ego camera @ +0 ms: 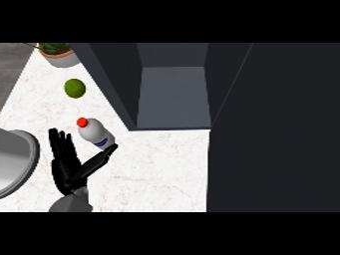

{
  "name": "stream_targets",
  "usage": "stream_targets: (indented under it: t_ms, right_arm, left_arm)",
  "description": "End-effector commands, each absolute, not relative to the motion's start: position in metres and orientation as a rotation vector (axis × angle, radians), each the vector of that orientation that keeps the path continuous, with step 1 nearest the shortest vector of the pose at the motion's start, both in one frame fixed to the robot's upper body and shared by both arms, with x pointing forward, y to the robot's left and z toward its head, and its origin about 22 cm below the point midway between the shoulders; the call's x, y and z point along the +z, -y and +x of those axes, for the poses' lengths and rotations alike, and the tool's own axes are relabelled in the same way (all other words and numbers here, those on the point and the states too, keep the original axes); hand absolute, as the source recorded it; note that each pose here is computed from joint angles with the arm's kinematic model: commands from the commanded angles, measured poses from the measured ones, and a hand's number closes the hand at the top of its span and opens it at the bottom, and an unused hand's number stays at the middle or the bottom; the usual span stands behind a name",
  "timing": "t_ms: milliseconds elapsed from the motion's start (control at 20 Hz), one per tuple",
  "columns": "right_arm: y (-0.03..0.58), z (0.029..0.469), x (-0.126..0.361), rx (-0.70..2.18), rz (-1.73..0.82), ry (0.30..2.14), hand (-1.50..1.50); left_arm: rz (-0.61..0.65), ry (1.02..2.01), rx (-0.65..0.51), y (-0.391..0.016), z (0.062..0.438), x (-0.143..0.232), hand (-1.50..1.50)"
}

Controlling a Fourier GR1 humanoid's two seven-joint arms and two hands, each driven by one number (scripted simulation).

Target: Pick up the bottled water, place it into the cabinet and close the cabinet

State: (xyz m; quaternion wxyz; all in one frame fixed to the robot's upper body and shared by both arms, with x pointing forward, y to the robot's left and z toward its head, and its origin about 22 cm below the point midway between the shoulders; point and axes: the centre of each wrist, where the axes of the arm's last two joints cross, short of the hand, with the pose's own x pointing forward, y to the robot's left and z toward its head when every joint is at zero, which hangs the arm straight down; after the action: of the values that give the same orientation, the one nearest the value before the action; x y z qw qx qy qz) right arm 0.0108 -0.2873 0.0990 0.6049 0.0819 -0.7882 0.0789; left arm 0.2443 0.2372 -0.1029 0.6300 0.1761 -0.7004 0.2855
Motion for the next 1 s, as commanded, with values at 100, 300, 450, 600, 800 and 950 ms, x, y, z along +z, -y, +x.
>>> stream_targets:
  t_ms: [100,300,450,600,800,950]
  right_arm:
    - [0.278,-0.001,0.143,0.211,0.195,1.874,-1.50]
    - [0.289,-0.001,0.134,0.212,0.175,1.897,-1.50]
    - [0.288,-0.002,0.137,0.220,0.192,1.901,-1.50]
    - [0.289,0.003,0.128,0.223,0.173,1.898,-1.50]
    - [0.290,0.005,0.135,0.233,0.190,1.899,-1.50]
    - [0.298,-0.004,0.134,0.234,0.177,1.893,-1.50]
  left_arm:
    - [0.428,1.592,0.664,-0.239,0.237,-0.133,-1.50]
    - [0.327,1.634,0.728,-0.231,0.258,-0.128,-1.50]
    - [0.256,1.677,0.754,-0.245,0.254,-0.135,-1.50]
    - [0.186,1.699,0.780,-0.227,0.275,-0.129,-1.50]
    - [0.161,1.728,0.804,-0.230,0.277,-0.133,-1.50]
    - [0.154,1.751,0.817,-0.226,0.286,-0.129,1.50]
